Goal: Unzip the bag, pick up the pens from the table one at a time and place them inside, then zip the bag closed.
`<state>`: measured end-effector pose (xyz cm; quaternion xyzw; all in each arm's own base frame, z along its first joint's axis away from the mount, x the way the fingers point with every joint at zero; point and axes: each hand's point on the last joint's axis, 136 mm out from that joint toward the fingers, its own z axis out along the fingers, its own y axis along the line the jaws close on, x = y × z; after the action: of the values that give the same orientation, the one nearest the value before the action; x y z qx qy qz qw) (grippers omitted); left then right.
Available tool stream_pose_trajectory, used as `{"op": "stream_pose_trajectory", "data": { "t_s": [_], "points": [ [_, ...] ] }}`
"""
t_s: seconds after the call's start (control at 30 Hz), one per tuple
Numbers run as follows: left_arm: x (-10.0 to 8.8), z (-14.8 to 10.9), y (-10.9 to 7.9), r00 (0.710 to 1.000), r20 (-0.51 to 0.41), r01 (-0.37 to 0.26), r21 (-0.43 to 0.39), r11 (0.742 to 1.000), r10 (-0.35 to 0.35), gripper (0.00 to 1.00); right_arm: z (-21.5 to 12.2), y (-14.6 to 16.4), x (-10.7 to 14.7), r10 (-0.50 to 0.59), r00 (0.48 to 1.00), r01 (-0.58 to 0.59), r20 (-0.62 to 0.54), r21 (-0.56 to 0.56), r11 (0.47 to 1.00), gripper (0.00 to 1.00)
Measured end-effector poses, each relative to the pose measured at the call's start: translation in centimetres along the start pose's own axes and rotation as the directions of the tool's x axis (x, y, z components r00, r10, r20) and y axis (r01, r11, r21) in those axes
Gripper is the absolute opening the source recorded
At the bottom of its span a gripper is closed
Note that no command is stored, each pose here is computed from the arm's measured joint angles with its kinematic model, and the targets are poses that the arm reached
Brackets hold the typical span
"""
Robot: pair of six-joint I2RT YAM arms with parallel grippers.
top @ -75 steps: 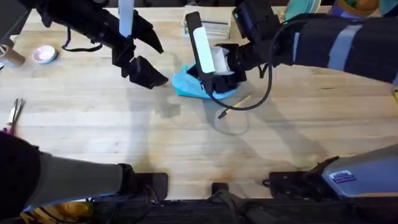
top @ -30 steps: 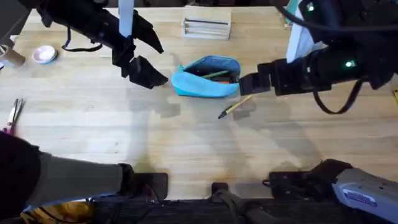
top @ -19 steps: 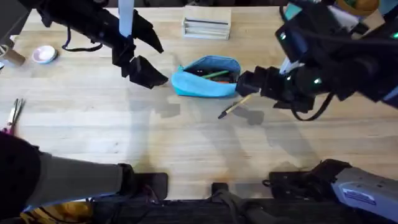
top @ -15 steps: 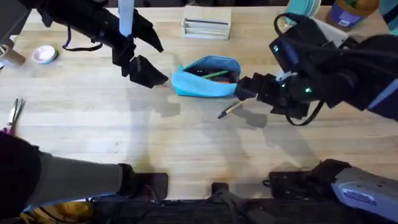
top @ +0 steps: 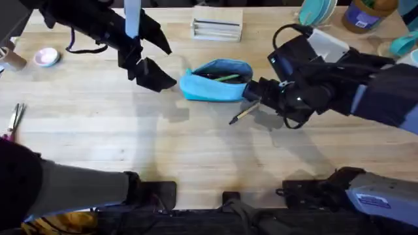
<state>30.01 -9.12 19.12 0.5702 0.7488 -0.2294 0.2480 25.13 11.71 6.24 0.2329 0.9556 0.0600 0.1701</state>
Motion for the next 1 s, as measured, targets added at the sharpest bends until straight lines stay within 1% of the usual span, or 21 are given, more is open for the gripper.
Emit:
{"op": "stream_pose_trajectory", "data": {
  "t_s": [0.17, 0.4, 0.5, 0.6, 0.67, 0.73, 0.83, 0.97, 1.0],
  "points": [
    [0.0, 0.0, 0.0, 1.000, 0.000, 0.000, 0.000, 1.000, 0.000, 0.993, 1.8, -0.7, 0.7, 0.004, 0.999, -0.001, -0.037, 0.063, 0.998, 0.998],
    [0.0, 0.0, 0.0, 1.000, 0.000, 0.000, 0.000, 1.000, 0.000, 0.993, 2.2, -0.6, 0.5, 0.008, 1.000, -0.006, -0.019, 0.079, 0.997, 0.996],
    [0.0, 0.0, 0.0, 1.000, 0.000, 0.000, 0.000, 1.000, 0.000, 0.993, 2.4, -0.8, 0.5, 0.005, 1.000, -0.003, -0.022, 0.102, 0.995, 0.943],
    [0.0, 0.0, 0.0, 1.000, 0.000, 0.000, 0.000, 1.000, 0.000, 0.993, 2.6, -0.8, 0.5, 0.000, 1.000, 0.003, -0.024, 0.116, 0.993, 0.928],
    [0.0, 0.0, 0.0, 1.000, 0.000, 0.000, 0.000, 1.000, 0.000, 0.993, 2.6, -1.0, 0.4, -0.004, 1.000, 0.007, -0.021, 0.128, 0.992, 0.839],
    [0.0, 0.0, 0.0, 1.000, 0.000, 0.000, 0.000, 1.000, 0.000, 0.993, 2.6, -1.3, 0.4, -0.007, 1.000, 0.009, -0.016, 0.143, 0.990, 0.689],
    [0.0, 0.0, 0.0, 1.000, 0.000, 0.000, -0.001, 1.000, 0.000, 0.993, 2.8, -1.1, -0.1, -0.007, 1.000, 0.006, 0.004, 0.135, 0.991, 0.499],
    [0.0, 0.0, 0.0, 1.000, 0.000, 0.000, 0.000, 1.000, 0.000, 0.993, 2.9, -0.9, -0.4, -0.007, 1.000, 0.005, 0.017, 0.130, 0.992, 0.384],
    [0.0, 0.0, 0.0, 1.000, 0.000, -0.001, 0.000, 1.000, 0.001, 0.994, 2.9, -0.8, -0.5, -0.004, 1.000, 0.001, 0.021, 0.125, 0.992, 0.340]
  ]
}}
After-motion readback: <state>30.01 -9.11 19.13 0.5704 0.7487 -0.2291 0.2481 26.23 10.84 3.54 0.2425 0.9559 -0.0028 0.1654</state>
